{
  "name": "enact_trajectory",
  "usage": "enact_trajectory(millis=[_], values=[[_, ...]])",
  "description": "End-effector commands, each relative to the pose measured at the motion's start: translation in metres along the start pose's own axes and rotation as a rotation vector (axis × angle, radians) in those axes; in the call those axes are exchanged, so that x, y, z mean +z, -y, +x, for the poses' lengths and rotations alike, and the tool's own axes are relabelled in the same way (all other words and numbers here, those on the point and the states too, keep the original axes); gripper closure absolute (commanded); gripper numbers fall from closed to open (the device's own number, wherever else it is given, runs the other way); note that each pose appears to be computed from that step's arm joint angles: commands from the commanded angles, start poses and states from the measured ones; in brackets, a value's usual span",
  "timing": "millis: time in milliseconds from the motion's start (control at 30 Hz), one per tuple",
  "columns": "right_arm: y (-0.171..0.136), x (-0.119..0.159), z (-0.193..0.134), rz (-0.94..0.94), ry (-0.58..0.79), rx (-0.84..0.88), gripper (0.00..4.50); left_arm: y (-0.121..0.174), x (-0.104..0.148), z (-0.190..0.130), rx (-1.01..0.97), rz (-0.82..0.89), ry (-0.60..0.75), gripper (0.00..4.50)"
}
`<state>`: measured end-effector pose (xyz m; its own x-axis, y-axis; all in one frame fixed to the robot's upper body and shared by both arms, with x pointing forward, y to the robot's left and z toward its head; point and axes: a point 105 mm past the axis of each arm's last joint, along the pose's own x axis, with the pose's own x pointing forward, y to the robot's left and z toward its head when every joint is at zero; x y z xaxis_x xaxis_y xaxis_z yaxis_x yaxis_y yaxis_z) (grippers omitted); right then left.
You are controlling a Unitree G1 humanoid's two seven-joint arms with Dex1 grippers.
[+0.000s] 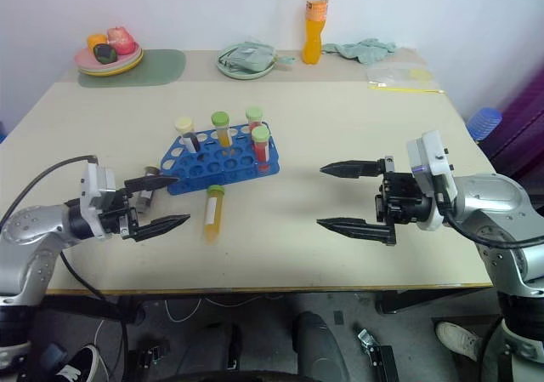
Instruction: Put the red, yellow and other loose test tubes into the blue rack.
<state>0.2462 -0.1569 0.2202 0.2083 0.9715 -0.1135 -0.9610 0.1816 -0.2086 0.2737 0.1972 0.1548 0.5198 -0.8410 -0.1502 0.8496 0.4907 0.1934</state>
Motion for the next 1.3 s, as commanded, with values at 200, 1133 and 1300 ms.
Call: enact_trajectory(millis=[200, 1133, 1300], values=[[0.014, 0.001, 0.009, -0.074, 0.045, 0.013, 0.03, 0.008, -0.005, 0.015, 0.255, -0.189, -0.259, 0.00], [0.011, -0.008, 0.048, -0.030, 0.142, 0.049, 0.03, -0.012, 0.028, 0.064, 0.199, -0.699, -0.702, 0.00], [0.009, -0.010, 0.045, -0.020, 0.135, 0.032, 0.03, 0.003, 0.024, 0.060, 0.145, -0.707, -0.757, 0.00]])
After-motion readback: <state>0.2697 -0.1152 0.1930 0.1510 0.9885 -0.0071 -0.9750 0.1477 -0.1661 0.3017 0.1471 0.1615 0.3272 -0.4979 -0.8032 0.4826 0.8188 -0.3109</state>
